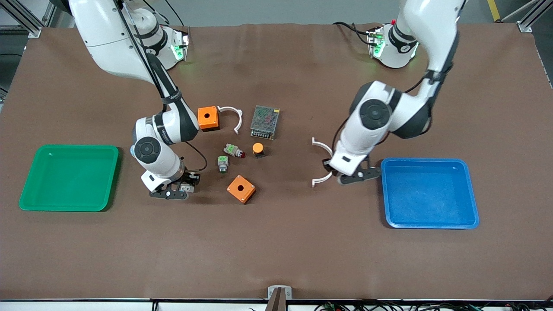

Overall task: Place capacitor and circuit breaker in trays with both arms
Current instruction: 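Carry the capacitor to the blue tray while the right gripper carries the breaker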

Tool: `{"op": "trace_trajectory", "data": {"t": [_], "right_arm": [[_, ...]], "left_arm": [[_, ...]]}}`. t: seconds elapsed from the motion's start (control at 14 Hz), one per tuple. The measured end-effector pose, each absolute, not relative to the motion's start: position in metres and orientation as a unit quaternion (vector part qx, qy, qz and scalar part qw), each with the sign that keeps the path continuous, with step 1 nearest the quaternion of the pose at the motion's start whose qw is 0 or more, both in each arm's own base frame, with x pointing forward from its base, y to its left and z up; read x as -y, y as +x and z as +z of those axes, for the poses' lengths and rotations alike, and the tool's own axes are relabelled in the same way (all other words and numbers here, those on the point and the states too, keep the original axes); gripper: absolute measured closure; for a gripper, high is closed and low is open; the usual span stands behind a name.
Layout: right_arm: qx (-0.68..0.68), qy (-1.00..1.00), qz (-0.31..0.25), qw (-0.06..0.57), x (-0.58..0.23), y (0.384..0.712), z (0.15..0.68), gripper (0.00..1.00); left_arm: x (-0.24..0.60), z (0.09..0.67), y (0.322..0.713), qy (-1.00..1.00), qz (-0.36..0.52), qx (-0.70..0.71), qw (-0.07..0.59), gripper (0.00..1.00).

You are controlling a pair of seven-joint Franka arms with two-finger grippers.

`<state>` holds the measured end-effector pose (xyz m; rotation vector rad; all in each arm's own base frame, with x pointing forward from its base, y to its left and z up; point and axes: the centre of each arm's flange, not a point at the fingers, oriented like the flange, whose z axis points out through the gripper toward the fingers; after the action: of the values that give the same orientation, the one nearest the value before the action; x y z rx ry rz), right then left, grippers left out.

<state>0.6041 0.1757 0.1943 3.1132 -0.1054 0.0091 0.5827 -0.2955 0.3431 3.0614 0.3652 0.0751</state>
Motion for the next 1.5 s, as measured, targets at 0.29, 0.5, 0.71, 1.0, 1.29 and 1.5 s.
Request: {"op": "trace_trajectory", "data": {"t": [0.29,0.5,0.71,1.0,1.29,1.5], "right_arm": [[0.035,0.999,-0.021,0.017,-0.089,0.640,0.240,0.60],[0.021,1.000,-0.011,0.011,0.028,0.651,0.277,0.60],[0.032,0.999,-0.015,0.008,0.150,0.632,0.275,0.60],[0.038,0.999,-0.012,-0.004,0.262,0.594,0.268,0.60],[0.036,0.999,-0.009,-0.033,0.294,0.576,0.246,0.60],[0.028,0.999,-0.004,-0.031,0.286,0.581,0.227,0.60]], "left_arm": [[0.208,0.357,0.611,0.993,0.014,-0.114,0.016,0.66],[0.143,0.353,0.627,0.995,0.010,-0.098,0.012,0.66],[0.084,0.340,0.635,0.997,0.000,-0.081,0.008,0.66],[0.028,0.302,0.639,0.997,-0.029,-0.065,0.007,0.66],[0.013,0.268,0.650,0.997,-0.043,-0.060,0.006,0.66],[0.004,0.243,0.661,0.998,-0.039,-0.045,-0.016,0.66]]}}
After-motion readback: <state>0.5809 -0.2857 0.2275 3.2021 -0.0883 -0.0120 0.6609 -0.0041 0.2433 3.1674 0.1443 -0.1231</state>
